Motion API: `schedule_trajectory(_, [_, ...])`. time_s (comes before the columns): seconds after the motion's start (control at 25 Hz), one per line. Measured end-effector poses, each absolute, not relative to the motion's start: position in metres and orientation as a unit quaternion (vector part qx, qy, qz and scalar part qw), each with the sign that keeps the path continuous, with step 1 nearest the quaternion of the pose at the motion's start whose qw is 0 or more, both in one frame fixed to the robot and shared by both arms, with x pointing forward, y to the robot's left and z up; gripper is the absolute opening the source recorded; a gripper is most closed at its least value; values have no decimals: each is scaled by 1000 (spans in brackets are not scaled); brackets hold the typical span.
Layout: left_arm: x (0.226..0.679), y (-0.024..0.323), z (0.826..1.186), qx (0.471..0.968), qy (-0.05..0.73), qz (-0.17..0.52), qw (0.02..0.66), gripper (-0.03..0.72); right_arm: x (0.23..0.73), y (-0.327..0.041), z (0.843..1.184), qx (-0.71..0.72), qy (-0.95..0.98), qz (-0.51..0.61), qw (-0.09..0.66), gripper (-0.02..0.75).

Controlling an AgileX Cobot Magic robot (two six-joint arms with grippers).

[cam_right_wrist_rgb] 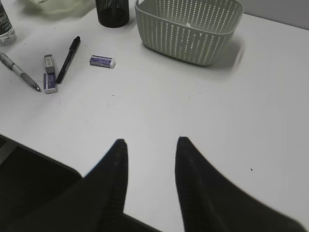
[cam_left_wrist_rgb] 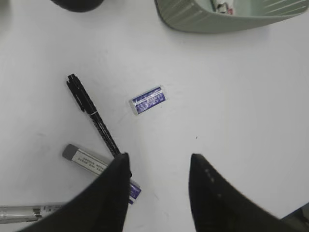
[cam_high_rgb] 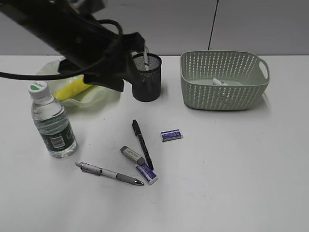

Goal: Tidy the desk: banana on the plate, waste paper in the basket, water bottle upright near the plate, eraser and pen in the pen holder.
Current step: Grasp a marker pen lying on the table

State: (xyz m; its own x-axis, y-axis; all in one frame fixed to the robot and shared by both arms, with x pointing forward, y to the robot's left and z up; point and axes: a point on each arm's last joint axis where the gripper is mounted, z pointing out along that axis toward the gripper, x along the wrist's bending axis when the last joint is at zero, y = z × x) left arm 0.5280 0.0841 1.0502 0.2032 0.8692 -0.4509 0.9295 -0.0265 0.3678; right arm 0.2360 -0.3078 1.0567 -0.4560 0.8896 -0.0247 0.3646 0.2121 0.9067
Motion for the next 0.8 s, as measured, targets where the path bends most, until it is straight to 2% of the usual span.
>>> schedule_trajectory(0.2, [566, 48, 1022, 713, 672, -50, 194, 316, 236, -308, 1057, 434, 723, 454, 289, 279])
schedule_trajectory(0.32, [586, 39, 998, 700, 701, -37, 127, 363, 236, -308, 1057, 434, 723, 454, 289, 278])
schedule_trajectory(0.52, [606, 25, 967, 696, 713, -42, 75, 442, 236, -308, 1057, 434, 723, 454, 289, 278])
schedule_trajectory(0.8, [617, 20, 920, 689, 724, -38, 19, 452, 236, -308, 1057, 434, 723, 454, 289, 278])
